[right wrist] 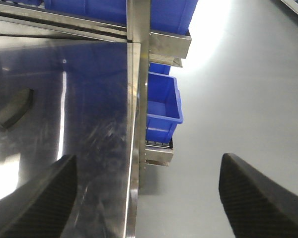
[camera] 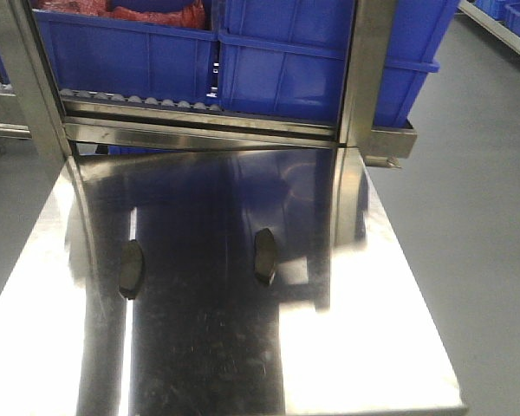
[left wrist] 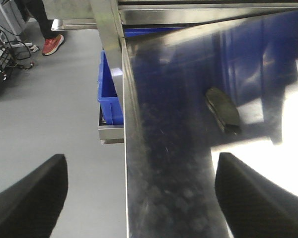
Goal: Move and align brake pads A on conveyor
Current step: 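Approach the steel table and stop facing the two brake pads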
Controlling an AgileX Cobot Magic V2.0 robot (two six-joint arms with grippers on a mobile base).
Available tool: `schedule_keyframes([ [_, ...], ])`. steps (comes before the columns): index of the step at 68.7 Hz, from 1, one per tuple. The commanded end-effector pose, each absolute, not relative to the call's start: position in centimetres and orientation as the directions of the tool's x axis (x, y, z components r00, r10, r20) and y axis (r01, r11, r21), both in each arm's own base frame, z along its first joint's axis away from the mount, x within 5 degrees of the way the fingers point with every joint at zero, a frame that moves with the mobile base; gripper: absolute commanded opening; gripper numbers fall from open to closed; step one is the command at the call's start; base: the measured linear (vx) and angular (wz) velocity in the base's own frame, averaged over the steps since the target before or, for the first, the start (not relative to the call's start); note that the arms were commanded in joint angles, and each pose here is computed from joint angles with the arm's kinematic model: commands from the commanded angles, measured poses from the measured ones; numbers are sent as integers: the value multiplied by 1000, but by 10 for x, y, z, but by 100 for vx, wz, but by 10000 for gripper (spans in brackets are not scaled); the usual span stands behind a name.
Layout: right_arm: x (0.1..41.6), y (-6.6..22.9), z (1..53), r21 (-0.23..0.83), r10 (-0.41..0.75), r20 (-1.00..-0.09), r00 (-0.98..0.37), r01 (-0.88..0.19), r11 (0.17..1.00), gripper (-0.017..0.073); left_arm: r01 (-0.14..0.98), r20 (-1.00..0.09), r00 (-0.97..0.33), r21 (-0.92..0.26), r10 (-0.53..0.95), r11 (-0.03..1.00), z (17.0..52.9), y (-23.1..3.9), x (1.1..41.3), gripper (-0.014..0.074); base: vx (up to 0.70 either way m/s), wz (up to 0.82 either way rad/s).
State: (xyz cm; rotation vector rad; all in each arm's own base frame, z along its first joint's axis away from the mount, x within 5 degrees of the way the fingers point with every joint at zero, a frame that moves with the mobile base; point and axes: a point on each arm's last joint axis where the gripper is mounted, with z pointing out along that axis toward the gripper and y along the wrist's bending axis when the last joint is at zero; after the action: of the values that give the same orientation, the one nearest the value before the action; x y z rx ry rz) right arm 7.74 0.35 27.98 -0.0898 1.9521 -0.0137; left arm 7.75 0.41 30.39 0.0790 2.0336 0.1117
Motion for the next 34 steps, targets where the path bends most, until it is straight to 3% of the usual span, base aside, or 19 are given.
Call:
schedule_keyframes([
  [1, 80, 2, 295, -64, -72, -956, -286, -37, 997, 568, 5, -925, -367, 108, 103, 994, 317, 3, 80, 587, 20, 13],
  [34, 80, 2, 295, -64, -72, -956, -286, -37, 997, 568, 5, -925, -367, 108, 103, 994, 317, 3, 80, 587, 18, 2],
])
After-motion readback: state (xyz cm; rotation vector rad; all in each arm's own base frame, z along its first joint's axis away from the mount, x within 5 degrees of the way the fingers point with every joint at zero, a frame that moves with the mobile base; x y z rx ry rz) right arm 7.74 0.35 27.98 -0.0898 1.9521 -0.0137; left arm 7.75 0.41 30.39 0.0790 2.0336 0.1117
